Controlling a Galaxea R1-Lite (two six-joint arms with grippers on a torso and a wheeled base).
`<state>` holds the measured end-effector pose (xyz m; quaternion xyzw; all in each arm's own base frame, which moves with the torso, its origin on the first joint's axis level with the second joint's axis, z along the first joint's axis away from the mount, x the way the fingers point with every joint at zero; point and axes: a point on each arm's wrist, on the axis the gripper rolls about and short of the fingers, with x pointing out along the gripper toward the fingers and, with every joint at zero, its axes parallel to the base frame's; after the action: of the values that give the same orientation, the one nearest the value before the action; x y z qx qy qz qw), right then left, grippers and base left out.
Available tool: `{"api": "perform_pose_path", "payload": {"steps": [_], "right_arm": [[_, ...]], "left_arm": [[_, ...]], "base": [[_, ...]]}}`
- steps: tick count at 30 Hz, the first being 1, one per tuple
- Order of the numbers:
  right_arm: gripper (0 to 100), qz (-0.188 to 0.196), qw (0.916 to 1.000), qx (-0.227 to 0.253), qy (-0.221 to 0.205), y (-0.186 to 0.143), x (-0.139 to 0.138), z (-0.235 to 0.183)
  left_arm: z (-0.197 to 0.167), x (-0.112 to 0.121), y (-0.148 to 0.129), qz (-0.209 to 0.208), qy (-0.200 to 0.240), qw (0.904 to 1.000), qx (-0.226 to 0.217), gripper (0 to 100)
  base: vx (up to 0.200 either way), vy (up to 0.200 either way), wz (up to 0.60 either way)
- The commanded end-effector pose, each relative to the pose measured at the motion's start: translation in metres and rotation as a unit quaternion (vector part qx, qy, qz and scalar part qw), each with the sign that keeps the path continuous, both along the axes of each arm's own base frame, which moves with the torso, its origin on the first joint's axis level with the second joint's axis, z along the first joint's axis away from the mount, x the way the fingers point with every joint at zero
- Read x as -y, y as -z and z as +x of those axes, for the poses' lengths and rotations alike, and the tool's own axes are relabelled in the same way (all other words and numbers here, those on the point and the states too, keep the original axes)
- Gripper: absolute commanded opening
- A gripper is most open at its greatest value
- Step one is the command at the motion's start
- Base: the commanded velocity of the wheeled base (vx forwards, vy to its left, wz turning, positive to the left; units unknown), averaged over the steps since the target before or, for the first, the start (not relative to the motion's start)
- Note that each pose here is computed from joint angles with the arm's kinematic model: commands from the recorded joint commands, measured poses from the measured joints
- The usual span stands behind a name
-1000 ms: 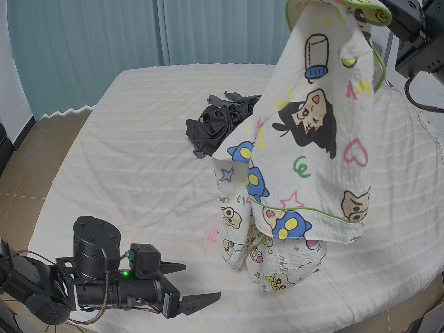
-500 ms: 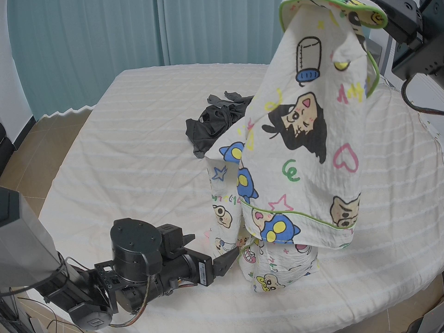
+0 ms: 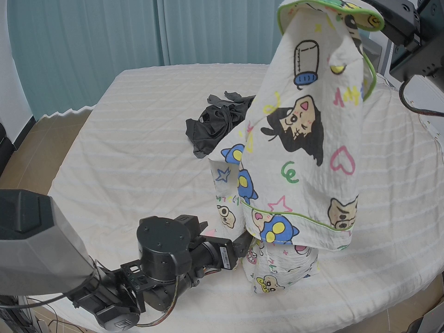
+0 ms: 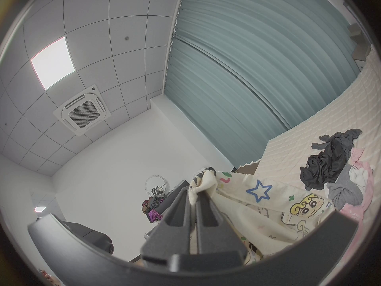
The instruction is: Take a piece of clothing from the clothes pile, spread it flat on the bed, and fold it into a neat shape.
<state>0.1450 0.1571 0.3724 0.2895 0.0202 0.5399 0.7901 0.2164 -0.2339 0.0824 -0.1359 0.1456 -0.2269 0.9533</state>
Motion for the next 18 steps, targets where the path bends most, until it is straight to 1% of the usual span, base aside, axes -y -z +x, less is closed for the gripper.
{"api": "perform_pose_path", "payload": {"steps": [1,3,4,5,6,7,11,15,18], "right_arm": [[0,0.000,1.0000,0.000,0.000,0.001,-0.001,0.001],[0,0.000,1.0000,0.000,0.000,0.001,-0.001,0.001],[0,0.000,1.0000,0.000,0.000,0.001,-0.001,0.001],[0,0.000,1.0000,0.000,0.000,0.001,-0.001,0.001],[0,0.000,1.0000,0.000,0.000,0.001,-0.001,0.001],[0,-0.001,1.0000,-0.001,0.000,0.001,-0.001,0.001],[0,0.000,1.0000,0.000,0.001,0.001,0.001,-0.001],[0,0.001,1.0000,0.001,0.002,0.000,0.002,-0.001],[0,0.003,1.0000,0.002,0.002,-0.001,0.002,-0.001]], "left_arm": [[0.014,0.011,0.021,0.004,-0.027,0.9996,-0.003,100],[0.015,0.012,0.033,0.012,-0.030,0.9995,-0.006,100],[0.015,0.012,0.033,0.012,-0.030,0.9995,-0.006,100],[0.016,0.012,0.042,0.018,-0.031,0.9993,-0.011,100],[0.016,0.012,0.042,0.018,-0.031,0.9993,-0.011,100],[0.019,0.012,0.051,0.023,-0.036,0.9989,-0.015,100],[0.027,0.013,0.069,0.024,-0.065,0.9976,-0.003,100],[0.029,0.013,0.082,0.023,-0.071,0.9972,0.006,100],[0.031,0.009,0.098,0.037,-0.075,0.9965,0.003,100]], "base": [[0.000,0.000,0.00],[0.000,0.000,0.00],[0.000,0.000,0.00],[0.000,0.000,0.00],[0.000,0.000,0.00],[0.000,0.000,0.00],[0.000,0.000,0.00],[0.000,0.000,0.00],[0.000,0.000,0.00]]}}
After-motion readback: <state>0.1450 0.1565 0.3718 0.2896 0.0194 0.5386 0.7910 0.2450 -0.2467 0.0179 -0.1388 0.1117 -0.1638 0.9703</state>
